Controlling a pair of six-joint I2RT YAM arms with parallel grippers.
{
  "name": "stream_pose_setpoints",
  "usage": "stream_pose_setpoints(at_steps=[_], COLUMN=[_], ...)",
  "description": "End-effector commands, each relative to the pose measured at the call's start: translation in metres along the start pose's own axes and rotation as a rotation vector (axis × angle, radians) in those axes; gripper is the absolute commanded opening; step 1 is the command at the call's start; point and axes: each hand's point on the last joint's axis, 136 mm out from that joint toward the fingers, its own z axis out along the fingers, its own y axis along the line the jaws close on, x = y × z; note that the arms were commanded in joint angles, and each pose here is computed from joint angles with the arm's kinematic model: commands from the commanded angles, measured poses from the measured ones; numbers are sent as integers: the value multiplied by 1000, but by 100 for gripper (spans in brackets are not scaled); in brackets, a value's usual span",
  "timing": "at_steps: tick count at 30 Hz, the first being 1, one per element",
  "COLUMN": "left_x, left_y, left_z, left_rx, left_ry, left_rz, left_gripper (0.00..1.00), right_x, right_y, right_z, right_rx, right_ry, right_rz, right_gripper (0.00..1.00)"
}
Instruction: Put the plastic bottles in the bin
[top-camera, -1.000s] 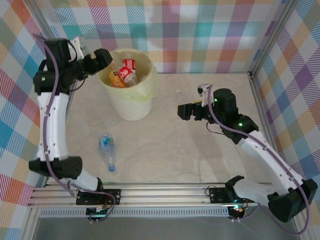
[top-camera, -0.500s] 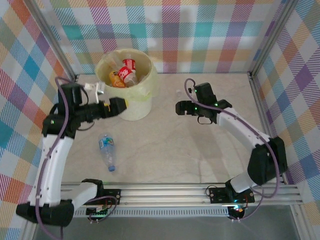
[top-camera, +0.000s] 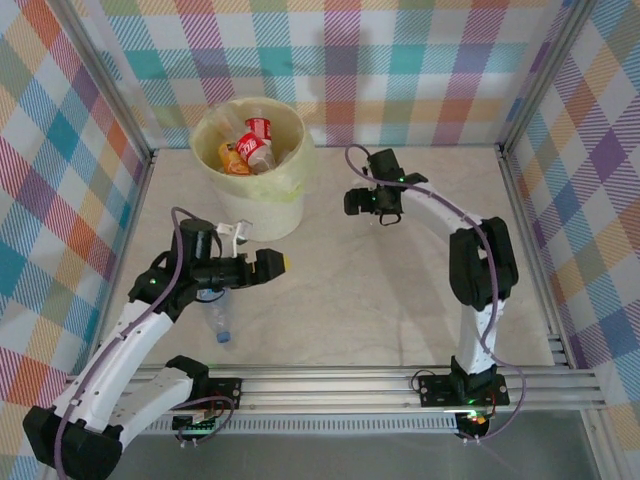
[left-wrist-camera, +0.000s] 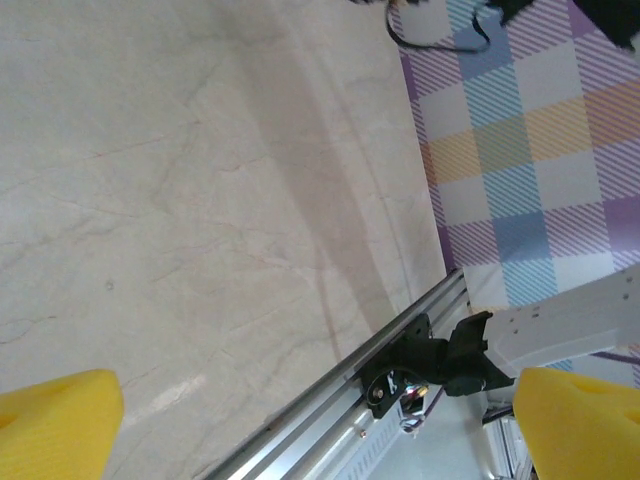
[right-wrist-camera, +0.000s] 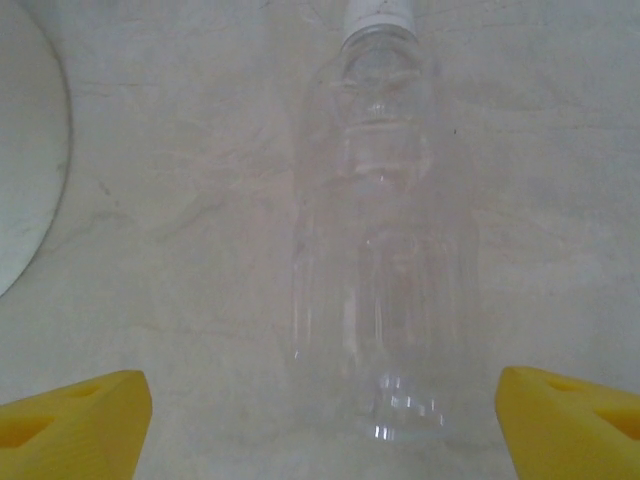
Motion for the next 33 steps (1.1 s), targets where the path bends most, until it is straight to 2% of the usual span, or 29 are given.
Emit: stream_pose_setpoints(at_steps=[1,8,18,21,26,33], left_x=[-5,7,10,13,3,-2], left_y=[-5,-9,-8,-7,-7,-6], left_z=[12,31,46,51,60,74], left_rx=[-6,11,-6,-11,2,36], left_ry=[-51,-33,-13,3,-40,-55], left_rz=[27,31,31,19,-26,-79], left_gripper=[100,100,100,100,100,100], right_x=[-3,1,10,8,9,38], right_y=[-16,-29,-30,-25,-20,1], right_z=[10,37,46,38,11,-35], right_rx=[80,155,152,125,89,-73], right_ry=[26,86,122,102,55,13], right_rz=[-19,-24,-32,-31,-17,16], right_gripper=[88,84,67,62,55,53])
